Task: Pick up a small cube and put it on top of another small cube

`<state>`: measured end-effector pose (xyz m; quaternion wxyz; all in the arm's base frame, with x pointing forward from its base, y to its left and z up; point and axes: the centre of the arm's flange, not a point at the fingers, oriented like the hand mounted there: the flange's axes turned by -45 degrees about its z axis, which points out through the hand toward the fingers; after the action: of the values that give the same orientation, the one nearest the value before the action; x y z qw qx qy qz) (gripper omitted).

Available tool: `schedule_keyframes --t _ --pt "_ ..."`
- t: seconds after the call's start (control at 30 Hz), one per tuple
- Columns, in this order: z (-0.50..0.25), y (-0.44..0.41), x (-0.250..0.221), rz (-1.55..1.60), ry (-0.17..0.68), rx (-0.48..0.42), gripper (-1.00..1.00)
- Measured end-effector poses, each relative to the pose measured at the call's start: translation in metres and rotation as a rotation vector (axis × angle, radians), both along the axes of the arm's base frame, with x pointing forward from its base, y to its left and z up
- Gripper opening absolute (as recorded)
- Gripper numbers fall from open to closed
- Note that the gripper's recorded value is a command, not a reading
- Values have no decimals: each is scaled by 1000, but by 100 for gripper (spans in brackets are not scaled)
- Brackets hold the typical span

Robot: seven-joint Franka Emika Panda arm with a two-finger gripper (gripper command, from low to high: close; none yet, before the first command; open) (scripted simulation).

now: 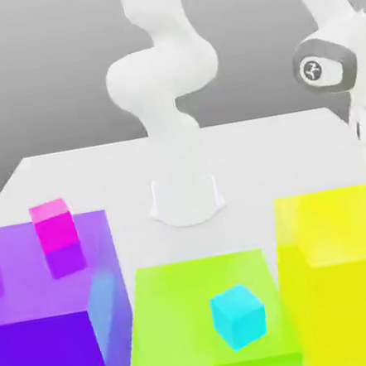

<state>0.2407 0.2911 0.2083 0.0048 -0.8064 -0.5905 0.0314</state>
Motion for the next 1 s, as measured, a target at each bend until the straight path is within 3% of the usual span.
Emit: schedule_keyframes --t 0.17,0.37,0.4,0.63,0.87,1.0 --pt "-22 -51 4 -47 -54 25 0" --pt "-70 -47 -3 -25 -56 30 0" --pt "-76 -48 -4 -25 -56 30 -100" --pt "-77 -48 -4 -25 -56 29 -100" --pt "-25 -47 -3 -24 -58 27 -100" --pt "-15 -57 3 -48 4 -31 -100"
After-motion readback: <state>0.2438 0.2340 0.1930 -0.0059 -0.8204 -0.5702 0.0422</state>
